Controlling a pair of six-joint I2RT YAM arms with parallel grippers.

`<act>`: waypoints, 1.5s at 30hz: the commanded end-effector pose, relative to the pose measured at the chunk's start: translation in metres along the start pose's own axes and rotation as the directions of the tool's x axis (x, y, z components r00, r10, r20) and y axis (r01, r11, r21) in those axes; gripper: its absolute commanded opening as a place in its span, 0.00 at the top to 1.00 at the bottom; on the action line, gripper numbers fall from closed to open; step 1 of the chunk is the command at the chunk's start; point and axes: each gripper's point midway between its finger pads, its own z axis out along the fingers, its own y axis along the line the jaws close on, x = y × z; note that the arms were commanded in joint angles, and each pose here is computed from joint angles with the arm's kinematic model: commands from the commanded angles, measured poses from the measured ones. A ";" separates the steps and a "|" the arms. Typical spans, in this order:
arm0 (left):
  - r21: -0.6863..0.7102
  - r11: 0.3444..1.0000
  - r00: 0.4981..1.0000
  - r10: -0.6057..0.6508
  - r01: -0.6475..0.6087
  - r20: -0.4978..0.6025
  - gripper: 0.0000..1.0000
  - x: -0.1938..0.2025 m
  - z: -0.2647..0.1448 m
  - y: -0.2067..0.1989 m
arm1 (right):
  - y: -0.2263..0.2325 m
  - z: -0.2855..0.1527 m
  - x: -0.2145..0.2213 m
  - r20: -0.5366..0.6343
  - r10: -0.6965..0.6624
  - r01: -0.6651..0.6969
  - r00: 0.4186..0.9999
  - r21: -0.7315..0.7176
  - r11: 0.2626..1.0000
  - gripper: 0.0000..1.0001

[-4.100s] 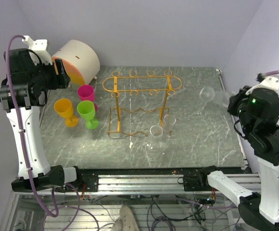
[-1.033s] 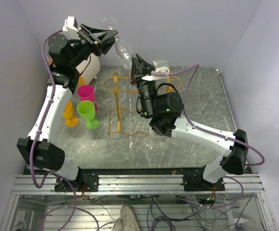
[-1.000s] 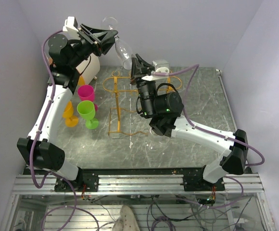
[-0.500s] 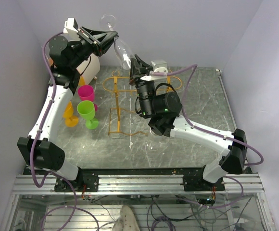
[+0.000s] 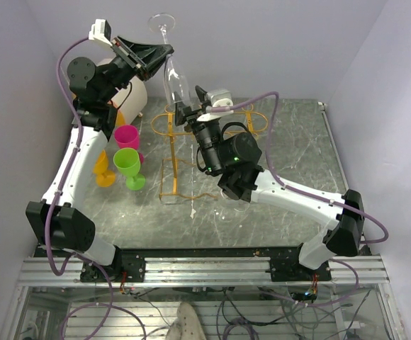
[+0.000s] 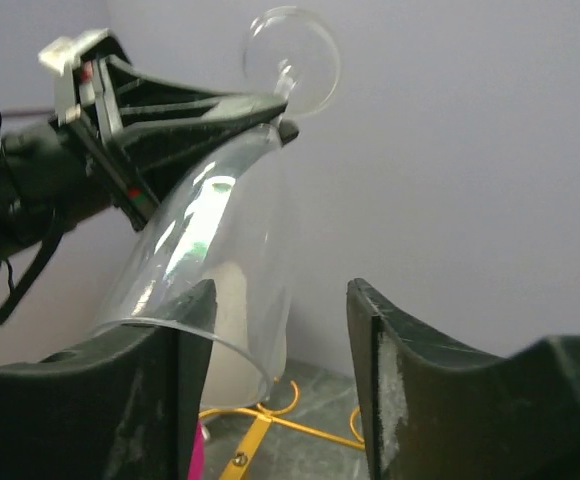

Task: Place the wine glass upside down on the wine glass rack

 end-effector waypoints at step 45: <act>-0.097 0.080 0.093 0.986 -0.992 -0.142 0.93 -0.081 -0.030 0.127 | -0.112 -0.103 -0.028 -0.161 0.035 -0.014 0.986 0.126 0.992 0.35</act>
